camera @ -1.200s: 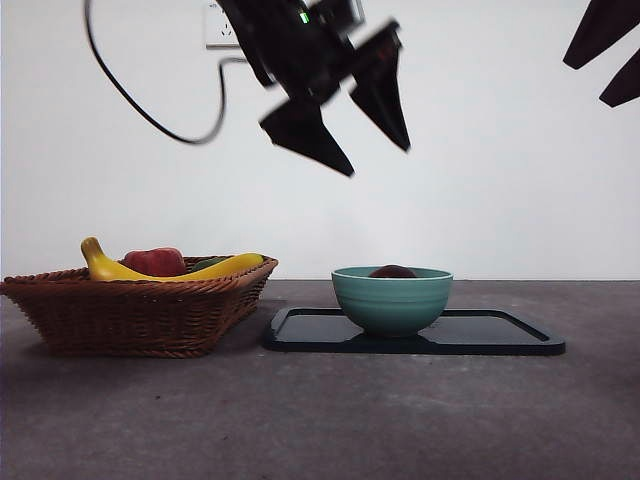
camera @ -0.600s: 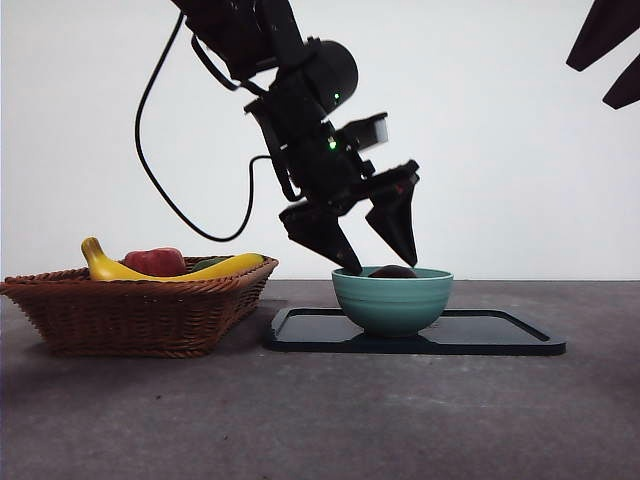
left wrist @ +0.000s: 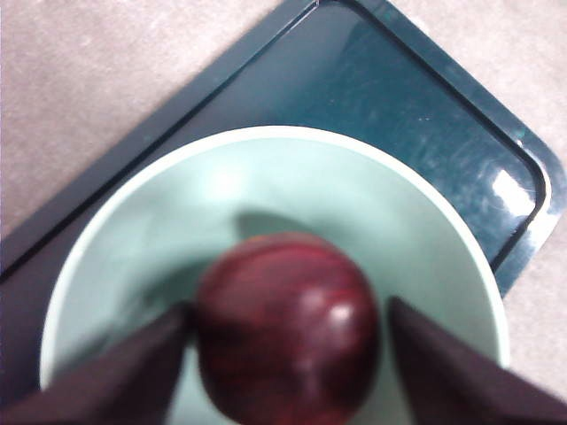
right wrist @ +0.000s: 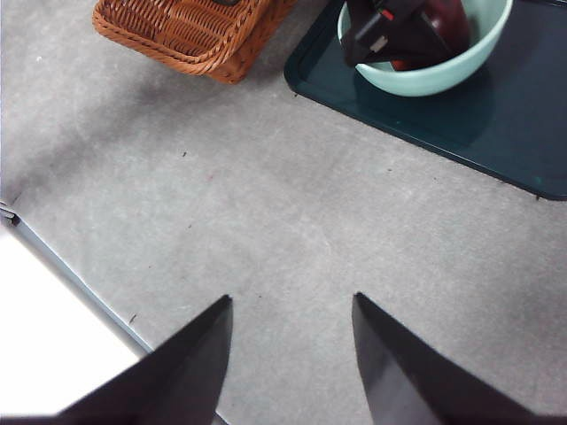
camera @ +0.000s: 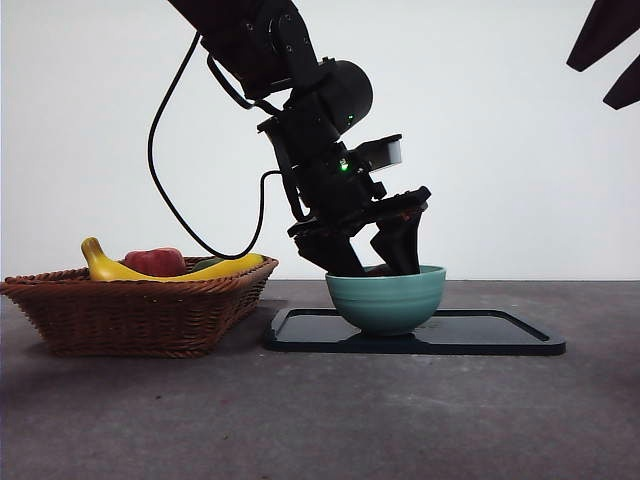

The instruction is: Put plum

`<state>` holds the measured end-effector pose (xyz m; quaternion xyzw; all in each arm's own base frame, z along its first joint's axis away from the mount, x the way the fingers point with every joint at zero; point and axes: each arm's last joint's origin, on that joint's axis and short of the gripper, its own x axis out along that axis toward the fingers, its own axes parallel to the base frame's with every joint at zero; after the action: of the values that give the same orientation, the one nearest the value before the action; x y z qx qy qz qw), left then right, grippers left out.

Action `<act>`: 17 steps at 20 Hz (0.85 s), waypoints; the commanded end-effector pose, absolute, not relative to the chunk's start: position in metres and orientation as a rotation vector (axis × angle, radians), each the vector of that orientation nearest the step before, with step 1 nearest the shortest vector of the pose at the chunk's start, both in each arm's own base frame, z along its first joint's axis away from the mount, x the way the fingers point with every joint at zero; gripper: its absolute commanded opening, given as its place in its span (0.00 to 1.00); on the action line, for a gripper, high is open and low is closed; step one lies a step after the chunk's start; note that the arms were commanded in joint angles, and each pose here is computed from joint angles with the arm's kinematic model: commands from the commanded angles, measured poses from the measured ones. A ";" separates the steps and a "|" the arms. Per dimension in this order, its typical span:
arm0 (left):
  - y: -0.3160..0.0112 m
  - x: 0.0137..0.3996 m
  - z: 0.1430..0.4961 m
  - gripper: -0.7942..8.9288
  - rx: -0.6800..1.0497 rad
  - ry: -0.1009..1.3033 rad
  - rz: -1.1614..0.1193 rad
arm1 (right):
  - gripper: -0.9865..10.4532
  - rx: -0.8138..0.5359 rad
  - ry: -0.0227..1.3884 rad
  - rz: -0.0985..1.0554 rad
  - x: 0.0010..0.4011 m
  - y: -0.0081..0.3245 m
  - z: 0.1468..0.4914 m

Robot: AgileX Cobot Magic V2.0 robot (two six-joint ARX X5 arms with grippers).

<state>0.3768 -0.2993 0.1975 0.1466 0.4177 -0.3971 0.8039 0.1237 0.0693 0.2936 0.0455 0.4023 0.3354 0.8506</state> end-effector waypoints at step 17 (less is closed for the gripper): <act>-0.275 0.339 0.330 0.36 0.239 0.613 -0.866 | 0.27 0.097 0.838 0.712 0.124 0.071 0.296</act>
<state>0.3386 -0.2718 0.3221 0.1209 0.3031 -0.4106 0.8514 0.1237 0.0693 0.2936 0.0453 0.4023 0.3351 0.8508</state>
